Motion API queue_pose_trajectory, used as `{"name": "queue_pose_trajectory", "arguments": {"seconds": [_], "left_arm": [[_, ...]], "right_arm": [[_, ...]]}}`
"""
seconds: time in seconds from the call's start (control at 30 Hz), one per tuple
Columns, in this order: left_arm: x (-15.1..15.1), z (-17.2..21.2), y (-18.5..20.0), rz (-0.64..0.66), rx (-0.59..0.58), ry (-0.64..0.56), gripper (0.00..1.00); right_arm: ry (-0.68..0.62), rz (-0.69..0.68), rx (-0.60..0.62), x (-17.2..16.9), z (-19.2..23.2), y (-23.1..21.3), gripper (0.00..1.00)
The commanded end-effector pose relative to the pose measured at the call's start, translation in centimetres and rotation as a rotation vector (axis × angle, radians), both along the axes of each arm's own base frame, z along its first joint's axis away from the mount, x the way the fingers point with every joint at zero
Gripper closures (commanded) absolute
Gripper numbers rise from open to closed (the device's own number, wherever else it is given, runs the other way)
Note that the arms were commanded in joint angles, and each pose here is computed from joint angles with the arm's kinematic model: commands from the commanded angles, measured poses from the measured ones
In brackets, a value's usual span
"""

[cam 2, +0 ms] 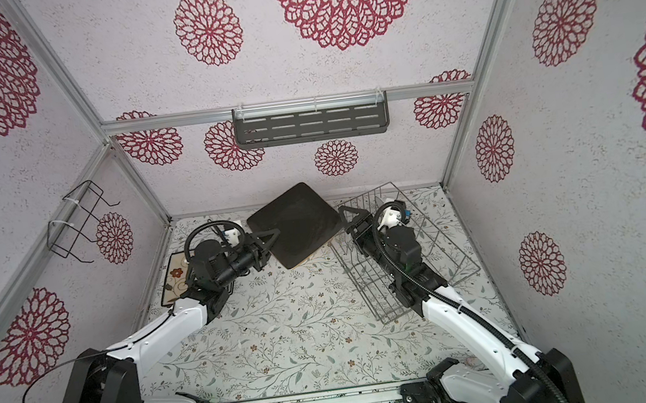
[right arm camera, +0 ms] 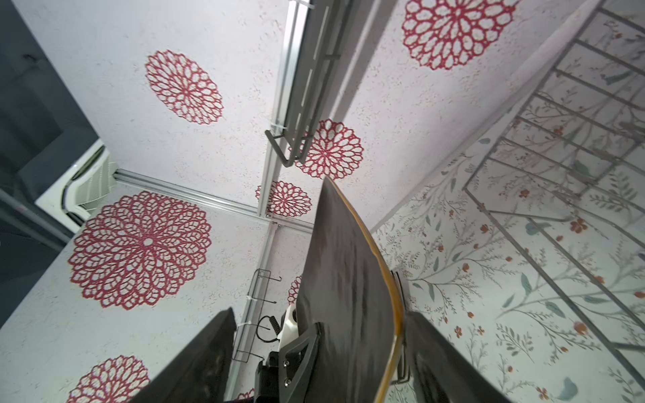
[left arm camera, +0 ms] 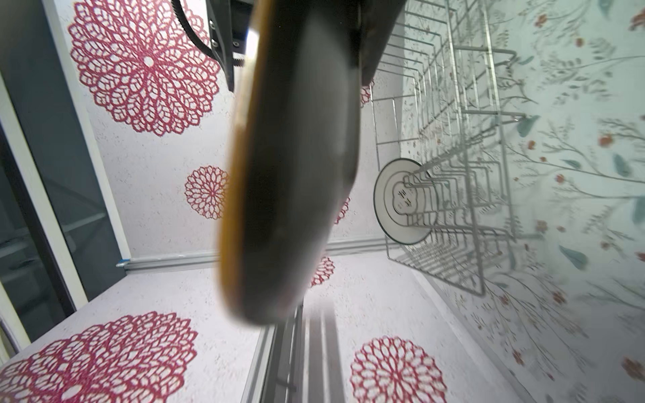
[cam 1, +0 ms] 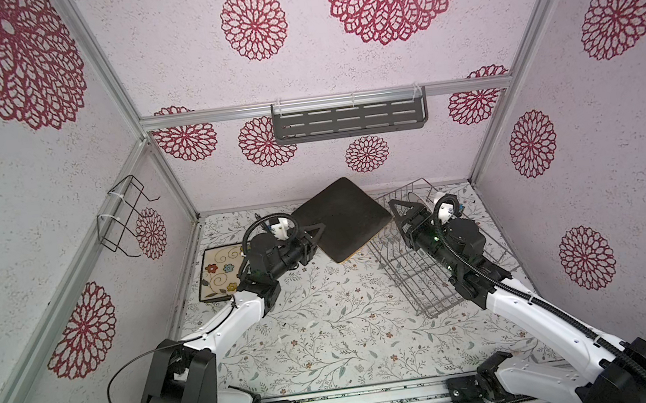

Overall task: Unload the plates from the dish rack
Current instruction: 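Pass the dark plate from the right gripper to the left gripper, then carry the dark plate with the left gripper over the plate stack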

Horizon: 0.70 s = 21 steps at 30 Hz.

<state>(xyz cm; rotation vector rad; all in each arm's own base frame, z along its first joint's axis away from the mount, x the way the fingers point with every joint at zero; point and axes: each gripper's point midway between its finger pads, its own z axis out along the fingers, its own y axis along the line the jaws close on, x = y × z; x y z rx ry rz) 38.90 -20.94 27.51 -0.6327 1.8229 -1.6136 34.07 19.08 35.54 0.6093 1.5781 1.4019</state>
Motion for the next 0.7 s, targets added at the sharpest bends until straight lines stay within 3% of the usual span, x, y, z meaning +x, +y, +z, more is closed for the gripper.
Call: {"name": "queue_pose_trajectory", "arguments": {"seconds": [0.0, 0.17, 0.33, 0.67], "left_arm": [[0.1, 2.9, 5.5, 0.113, 0.032, -0.098, 1.00], [-1.0, 2.3, 12.0, 0.264, 0.131, -0.065, 1.00], [-2.6, -0.1, 18.3, 0.494, 0.199, -0.011, 1.00], [-4.7, -2.4, 24.8, 0.780, 0.197, 0.010, 1.00]], "right_arm": [[-0.152, -0.018, 0.074, -1.3, 4.2, -1.0, 0.21], [-0.126, -0.002, 0.069, -1.1, 3.0, -0.6, 0.21], [-0.106, 0.065, 0.060, -0.9, 1.9, 1.6, 0.20], [-0.028, 0.222, -0.098, -0.2, -2.1, 8.9, 0.18]]}}
